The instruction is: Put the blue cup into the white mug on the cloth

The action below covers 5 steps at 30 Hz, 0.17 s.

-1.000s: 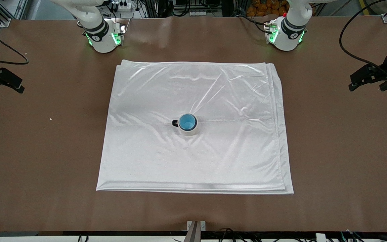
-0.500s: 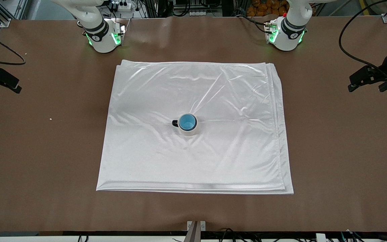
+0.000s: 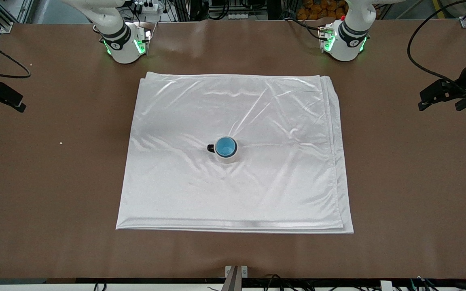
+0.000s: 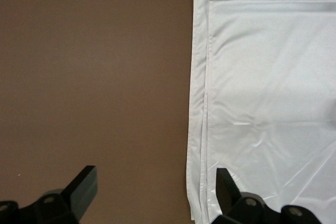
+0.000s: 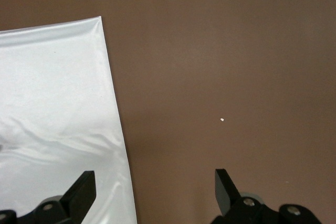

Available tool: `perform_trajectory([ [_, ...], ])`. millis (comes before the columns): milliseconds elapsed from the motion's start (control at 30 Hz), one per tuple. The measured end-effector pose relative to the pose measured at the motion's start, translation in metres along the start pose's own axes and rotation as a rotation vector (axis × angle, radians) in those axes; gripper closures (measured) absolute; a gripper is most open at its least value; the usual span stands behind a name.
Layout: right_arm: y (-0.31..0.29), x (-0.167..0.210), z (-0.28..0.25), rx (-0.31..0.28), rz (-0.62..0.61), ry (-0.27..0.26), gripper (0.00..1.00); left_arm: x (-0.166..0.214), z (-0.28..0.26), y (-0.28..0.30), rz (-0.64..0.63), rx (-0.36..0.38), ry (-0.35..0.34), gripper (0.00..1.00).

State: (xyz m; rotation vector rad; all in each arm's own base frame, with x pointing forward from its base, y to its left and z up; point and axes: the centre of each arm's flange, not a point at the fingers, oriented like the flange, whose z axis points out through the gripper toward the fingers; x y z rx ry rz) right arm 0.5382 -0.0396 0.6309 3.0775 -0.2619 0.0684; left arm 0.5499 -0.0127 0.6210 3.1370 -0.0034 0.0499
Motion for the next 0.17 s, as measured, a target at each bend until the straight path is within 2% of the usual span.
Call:
perform_trajectory([
  [167,0.0064,0.0006,0.0003,-0.001,0.011,-0.001,0.00,0.0006,0.0013,0.0000,0.000,0.000,-0.002,0.00],
])
